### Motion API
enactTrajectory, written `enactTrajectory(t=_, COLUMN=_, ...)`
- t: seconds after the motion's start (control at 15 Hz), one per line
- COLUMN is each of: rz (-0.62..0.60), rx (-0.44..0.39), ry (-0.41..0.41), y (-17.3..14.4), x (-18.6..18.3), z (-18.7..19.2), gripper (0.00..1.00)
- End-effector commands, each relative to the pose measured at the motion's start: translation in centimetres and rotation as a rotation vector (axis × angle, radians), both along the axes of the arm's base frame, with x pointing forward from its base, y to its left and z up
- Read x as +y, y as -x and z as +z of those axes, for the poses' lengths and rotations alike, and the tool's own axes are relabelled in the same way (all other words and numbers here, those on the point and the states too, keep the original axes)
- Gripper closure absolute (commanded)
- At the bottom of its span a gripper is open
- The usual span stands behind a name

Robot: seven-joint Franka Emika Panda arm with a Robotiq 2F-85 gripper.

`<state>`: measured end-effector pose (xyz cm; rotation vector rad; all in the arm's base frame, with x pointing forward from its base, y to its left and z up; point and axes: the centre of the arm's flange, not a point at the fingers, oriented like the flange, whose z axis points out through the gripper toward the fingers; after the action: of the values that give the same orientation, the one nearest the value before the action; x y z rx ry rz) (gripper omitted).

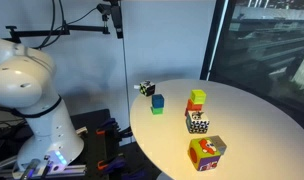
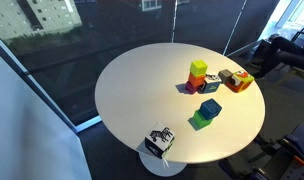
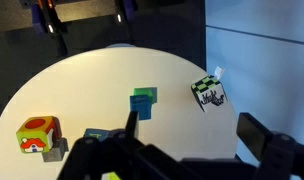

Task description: Take the yellow block off of the orange block

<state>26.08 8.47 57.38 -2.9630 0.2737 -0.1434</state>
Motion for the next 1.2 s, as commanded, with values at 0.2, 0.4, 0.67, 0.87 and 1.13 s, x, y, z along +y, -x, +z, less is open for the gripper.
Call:
enactTrajectory(t=0.2, rz=0.000, rx=0.000, ry=0.000, y=0.0, x=0.0, z=0.0, gripper=0.00)
enactTrajectory(t=0.4, rz=0.000, rx=0.000, ry=0.000, y=0.0, x=0.0, z=0.0, gripper=0.00)
enactTrajectory(t=0.67, rz=0.000, rx=0.000, ry=0.000, y=0.0, x=0.0, z=0.0, gripper=0.00)
enactTrajectory(t=0.87, rz=-0.013, rx=-0.006, ry=0.009, y=-0.9, x=0.1, z=0.4, gripper=0.00)
enactTrajectory(t=1.13, rz=-0.058, rx=-0.035, ry=0.016, y=-3.3, x=0.0, z=0.5, gripper=0.00)
